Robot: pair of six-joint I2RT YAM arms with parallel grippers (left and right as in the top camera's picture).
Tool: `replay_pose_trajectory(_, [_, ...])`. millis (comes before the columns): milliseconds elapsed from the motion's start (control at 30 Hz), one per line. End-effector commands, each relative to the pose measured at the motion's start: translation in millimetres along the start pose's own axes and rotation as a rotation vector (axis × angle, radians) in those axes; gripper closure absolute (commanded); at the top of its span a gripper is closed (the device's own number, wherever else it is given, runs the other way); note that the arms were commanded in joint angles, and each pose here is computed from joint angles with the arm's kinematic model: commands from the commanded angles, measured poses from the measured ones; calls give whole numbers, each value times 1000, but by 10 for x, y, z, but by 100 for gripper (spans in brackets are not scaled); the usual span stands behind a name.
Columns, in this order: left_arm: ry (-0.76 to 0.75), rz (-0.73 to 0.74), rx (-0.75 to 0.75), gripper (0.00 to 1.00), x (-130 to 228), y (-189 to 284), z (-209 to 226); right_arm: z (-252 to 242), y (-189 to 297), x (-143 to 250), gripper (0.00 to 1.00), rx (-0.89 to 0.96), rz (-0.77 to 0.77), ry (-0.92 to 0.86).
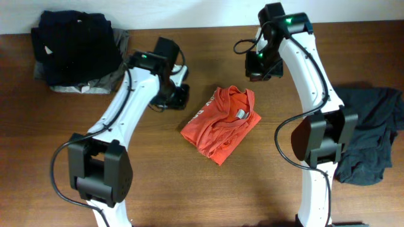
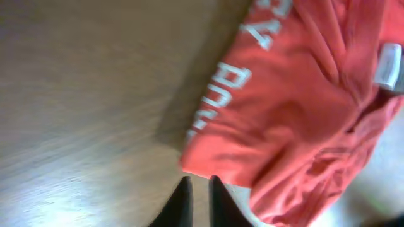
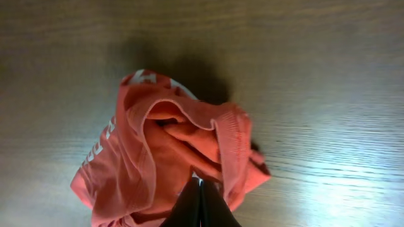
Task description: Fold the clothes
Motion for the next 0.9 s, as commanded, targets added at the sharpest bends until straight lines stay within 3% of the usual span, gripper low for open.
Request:
replay_pose_trajectory(0, [-15, 100, 121, 99, 164, -284, -260, 35, -316, 128, 96, -61, 95, -8])
replay_pose_trajectory(400, [-89, 236, 165, 98, 410, -757, -660, -31, -1087, 425, 96, -173, 204, -38])
replay_pose_trajectory(867, [-6, 506, 112, 95, 843, -1209, -465, -265, -1087, 204, 96, -182, 124, -78])
Point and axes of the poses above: each gripper's point midway between its finger pads, its own y axis back along the fingers, its own z axis along the line the jaws close on, x = y × z, the point moved 2 cm from there along y, back along the fingers, and after that the axes turned 1 degree about -y, right-handed, at the moved point
